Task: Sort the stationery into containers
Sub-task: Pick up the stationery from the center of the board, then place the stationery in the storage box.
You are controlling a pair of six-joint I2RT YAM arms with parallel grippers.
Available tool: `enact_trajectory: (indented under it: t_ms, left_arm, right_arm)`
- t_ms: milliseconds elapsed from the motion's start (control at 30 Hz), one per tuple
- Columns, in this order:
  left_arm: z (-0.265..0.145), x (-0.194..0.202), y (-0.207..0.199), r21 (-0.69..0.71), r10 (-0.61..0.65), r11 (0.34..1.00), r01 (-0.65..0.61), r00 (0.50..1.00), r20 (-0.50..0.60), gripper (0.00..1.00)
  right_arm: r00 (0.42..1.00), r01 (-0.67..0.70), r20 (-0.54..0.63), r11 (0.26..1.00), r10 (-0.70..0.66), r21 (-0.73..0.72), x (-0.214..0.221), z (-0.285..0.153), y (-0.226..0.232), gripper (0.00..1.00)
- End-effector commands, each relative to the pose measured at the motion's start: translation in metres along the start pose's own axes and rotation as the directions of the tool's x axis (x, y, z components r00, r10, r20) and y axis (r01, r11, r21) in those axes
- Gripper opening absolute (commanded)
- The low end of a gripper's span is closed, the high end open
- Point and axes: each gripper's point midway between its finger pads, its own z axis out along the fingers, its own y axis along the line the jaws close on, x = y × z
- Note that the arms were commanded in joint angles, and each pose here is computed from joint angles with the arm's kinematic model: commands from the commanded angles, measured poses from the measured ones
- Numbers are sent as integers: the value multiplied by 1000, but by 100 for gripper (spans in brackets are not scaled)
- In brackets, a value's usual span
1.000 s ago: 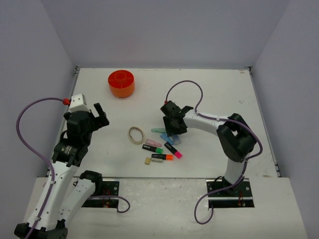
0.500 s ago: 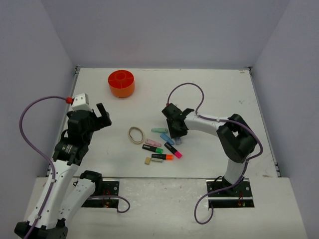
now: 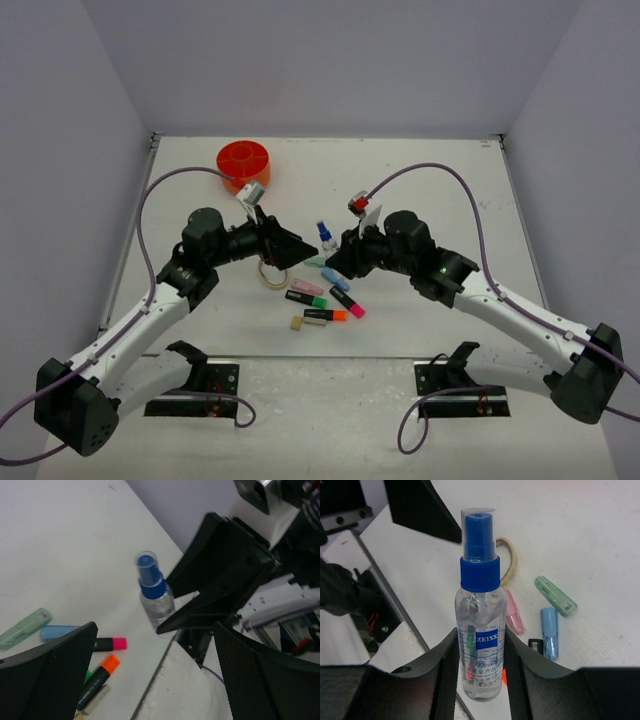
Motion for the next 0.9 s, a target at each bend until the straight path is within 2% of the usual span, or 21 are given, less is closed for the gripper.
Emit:
enact_trajectory:
  t_ms: [0,67,167,200,267,467,533,633,667,700,733,767,833,867]
  left_arm:
    - [11,-8,-75,298,118,948,-116,993,13,100]
    - [17,-5,-78,301,117,947,-114,993,9,96]
    - [23,1,-77,304,114,947,-106,993,-9,68]
    - [25,3,-77,303,112,947,-101,994,-18,55]
    - [29,7,-74,299,106,950,-91,994,-33,41]
    - [35,9,-65,252,102,964,-88,994,-43,38]
    - [35,4,-66,247,112,964,-102,993,-27,25]
    - [35,-1,-69,248,120,962,-114,993,-10,10]
    - [35,-2,-69,250,119,962,-113,993,-8,16]
    - [35,-3,-71,256,119,960,-114,993,-4,28]
    - [35,-4,-72,259,119,959,-116,993,3,47]
    - [35,-6,-74,263,121,958,-119,993,8,52]
    - [36,-8,-75,268,125,956,-123,992,8,32]
    - [37,-7,-74,266,123,956,-121,992,6,27]
  right_arm:
    - [993,102,73,970,-88,-219,-8,-12,38,0]
    - [991,110,98,963,-88,-246,-11,-19,44,0]
    - [988,119,127,960,-88,-255,-17,-28,48,0]
    - [987,122,132,959,-90,-255,-18,-30,49,0]
    - [986,129,135,958,-96,-255,-21,-33,51,0]
    - [984,146,144,946,-108,-289,-24,-38,58,0]
    - [984,153,138,939,-115,-308,-21,-38,60,0]
    - [984,158,130,933,-122,-322,-17,-35,61,0]
    - [984,160,126,931,-124,-329,-16,-35,62,0]
    - [984,162,124,930,-127,-331,-15,-35,62,0]
    - [984,163,122,929,-129,-333,-14,-34,62,0]
    - [984,163,121,928,-129,-335,-13,-35,62,0]
    - [983,168,125,927,-133,-336,-13,-36,62,0]
    - [983,169,126,927,-134,-335,-13,-37,62,0]
